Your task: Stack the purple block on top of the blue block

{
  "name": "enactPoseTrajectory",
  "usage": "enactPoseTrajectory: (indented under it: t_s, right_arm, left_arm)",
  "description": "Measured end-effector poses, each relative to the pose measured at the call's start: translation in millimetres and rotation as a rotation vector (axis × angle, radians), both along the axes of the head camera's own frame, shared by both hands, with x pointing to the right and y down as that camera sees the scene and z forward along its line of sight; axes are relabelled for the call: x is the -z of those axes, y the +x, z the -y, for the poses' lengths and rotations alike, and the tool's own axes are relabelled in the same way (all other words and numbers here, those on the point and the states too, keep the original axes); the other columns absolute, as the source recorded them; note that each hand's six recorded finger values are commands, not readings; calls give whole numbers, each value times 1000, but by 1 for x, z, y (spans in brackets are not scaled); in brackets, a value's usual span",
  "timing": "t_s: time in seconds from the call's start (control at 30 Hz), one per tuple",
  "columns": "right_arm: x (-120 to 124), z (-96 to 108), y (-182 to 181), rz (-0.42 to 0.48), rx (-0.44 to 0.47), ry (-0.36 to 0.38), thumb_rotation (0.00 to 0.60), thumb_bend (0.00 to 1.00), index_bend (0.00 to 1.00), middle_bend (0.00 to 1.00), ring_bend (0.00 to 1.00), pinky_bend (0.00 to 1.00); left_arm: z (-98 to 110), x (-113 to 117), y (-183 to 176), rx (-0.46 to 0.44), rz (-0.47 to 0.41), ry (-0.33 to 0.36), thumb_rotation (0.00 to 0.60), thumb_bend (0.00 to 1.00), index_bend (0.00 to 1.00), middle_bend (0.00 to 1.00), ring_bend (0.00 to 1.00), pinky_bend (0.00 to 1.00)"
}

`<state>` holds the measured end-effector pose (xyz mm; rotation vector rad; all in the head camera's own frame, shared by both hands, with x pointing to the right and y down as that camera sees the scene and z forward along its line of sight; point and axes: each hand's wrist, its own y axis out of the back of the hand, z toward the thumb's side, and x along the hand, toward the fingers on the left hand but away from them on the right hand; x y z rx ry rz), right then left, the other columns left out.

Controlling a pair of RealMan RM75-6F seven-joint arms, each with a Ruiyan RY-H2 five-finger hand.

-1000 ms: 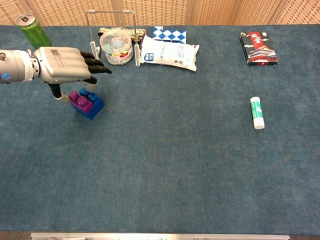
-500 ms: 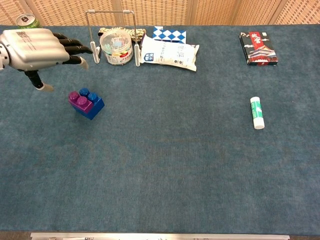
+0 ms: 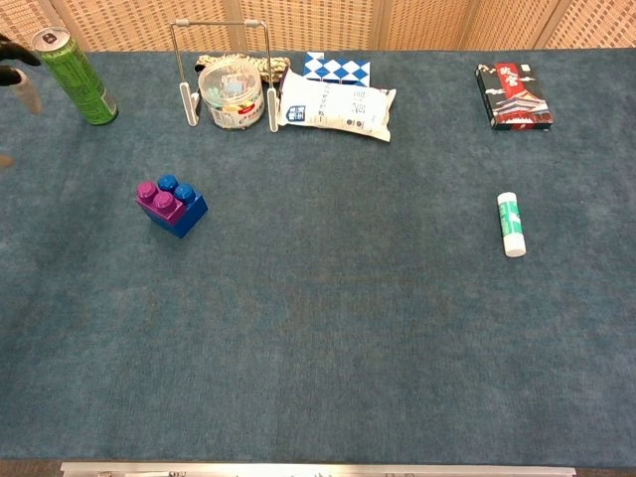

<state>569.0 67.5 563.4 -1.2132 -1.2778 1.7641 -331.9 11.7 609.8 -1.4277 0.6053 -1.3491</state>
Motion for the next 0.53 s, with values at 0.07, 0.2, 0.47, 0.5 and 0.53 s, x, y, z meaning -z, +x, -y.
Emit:
enactPoseTrajectory:
  t_s: [0.07,0.2,0.47,0.5,0.53]
  right_arm:
    - [-2,0,-2,-2,6,-8,600,0,304,277,151,238]
    - [-4,0,-7,-3,21,-14,600,0,304,277,152,238]
    - [-6,-1,-10,-8,32,-18,600,0,305,277,152,238]
    - [-7,-1,-10,-8,32,-23,600,0,305,277,152,238]
    - [-8,-1,-10,-8,32,-27,600,0,305,277,152,238]
  left_arm:
    - [-11,1,-12,51,-18,23,600,197,372,172,77,197]
    - [-43,-5,-37,156,-34,65,600,197,384,190,81,197]
    - [-79,-29,-62,253,-60,80,600,197,405,237,105,198]
    - [-79,-30,-64,254,-60,82,600,197,407,239,106,198]
    - [-79,-30,-64,255,-64,83,600,198,409,241,107,198]
